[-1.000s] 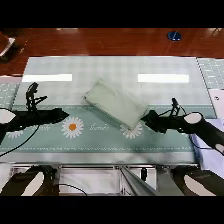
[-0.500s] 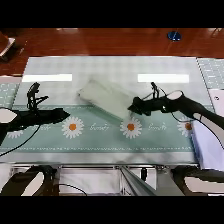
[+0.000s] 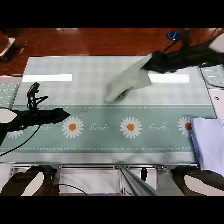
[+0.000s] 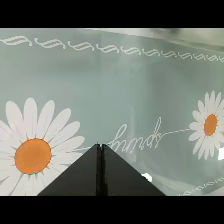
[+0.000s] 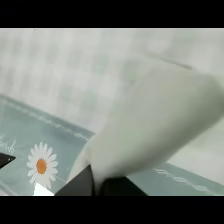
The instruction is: Fold the shirts.
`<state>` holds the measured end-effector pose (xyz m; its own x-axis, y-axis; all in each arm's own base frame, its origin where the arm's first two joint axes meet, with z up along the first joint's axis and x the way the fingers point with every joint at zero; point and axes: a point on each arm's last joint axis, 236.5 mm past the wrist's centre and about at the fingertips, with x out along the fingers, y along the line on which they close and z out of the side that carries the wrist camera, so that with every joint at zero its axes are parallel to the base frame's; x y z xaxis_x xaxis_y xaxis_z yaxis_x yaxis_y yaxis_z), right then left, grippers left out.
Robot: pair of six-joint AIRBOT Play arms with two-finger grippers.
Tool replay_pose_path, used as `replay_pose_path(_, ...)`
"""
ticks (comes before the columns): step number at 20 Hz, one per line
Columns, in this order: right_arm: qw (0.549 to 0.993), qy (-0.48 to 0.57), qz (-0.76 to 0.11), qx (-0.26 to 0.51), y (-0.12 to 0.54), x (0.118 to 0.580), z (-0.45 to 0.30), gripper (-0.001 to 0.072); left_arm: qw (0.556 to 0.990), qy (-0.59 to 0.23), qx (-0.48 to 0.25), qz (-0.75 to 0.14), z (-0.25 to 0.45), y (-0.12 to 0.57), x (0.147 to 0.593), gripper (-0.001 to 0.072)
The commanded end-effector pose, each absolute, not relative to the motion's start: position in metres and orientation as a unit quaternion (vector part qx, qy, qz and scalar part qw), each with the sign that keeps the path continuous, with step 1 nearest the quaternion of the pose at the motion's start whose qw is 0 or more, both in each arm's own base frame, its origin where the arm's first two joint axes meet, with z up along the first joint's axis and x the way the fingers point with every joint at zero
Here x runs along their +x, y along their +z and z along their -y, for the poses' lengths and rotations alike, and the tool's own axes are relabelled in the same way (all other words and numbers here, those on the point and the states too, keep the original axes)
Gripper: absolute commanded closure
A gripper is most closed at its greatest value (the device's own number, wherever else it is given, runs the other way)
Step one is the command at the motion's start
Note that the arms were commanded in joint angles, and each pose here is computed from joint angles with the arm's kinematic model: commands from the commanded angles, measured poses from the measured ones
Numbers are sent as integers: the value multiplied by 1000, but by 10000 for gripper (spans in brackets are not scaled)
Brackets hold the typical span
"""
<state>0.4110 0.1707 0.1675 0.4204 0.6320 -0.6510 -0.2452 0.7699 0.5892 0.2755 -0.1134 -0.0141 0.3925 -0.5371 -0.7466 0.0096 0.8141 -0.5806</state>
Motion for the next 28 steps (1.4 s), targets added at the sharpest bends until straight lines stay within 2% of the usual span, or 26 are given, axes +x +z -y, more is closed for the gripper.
replay_pose_path(1, 846, 186, -449, 219, 229, 385, -88, 692, 784, -148, -294, -526, 114, -12, 278, 683)
replay_pose_path(6, 843, 47, -455, 283, 248, 324, 23, 692, 783, -148, -305, -521, 117, -9, 281, 683)
replay_pose_path(9, 809, -65, -497, 307, 230, 269, 83, 692, 784, -149, -305, -520, 117, -9, 281, 683)
replay_pose_path(11, 797, -146, -493, 316, 223, 239, 115, 693, 784, -149, -305, -520, 117, -9, 281, 683)
replay_pose_path(14, 750, -274, -510, 320, 192, 177, 147, 692, 783, -149, -305, -521, 117, -9, 281, 683)
replay_pose_path(17, 679, -399, -531, 314, 161, 103, 163, 692, 783, -149, -305, -521, 117, -9, 281, 683)
replay_pose_path(20, 625, -472, -545, 300, 140, 51, 158, 691, 783, -149, -305, -522, 117, -9, 280, 683)
replay_pose_path(21, 603, -494, -551, 299, 131, 36, 156, 672, 783, -149, -305, -522, 117, -9, 280, 683)
replay_pose_path(23, 578, -478, -575, 327, 103, 36, 144, 288, 782, -149, -305, -522, 117, -9, 280, 683)
replay_pose_path(26, 591, -398, -607, 352, 79, 68, 136, 306, 781, -153, -303, -524, 120, -9, 279, 683)
replay_pose_path(27, 604, -384, -606, 348, 80, 82, 142, 349, 782, -154, -307, -520, 120, -7, 280, 683)
replay_pose_path(28, 620, -378, -592, 349, 87, 102, 150, 471, 785, -155, -311, -513, 121, -2, 285, 683)
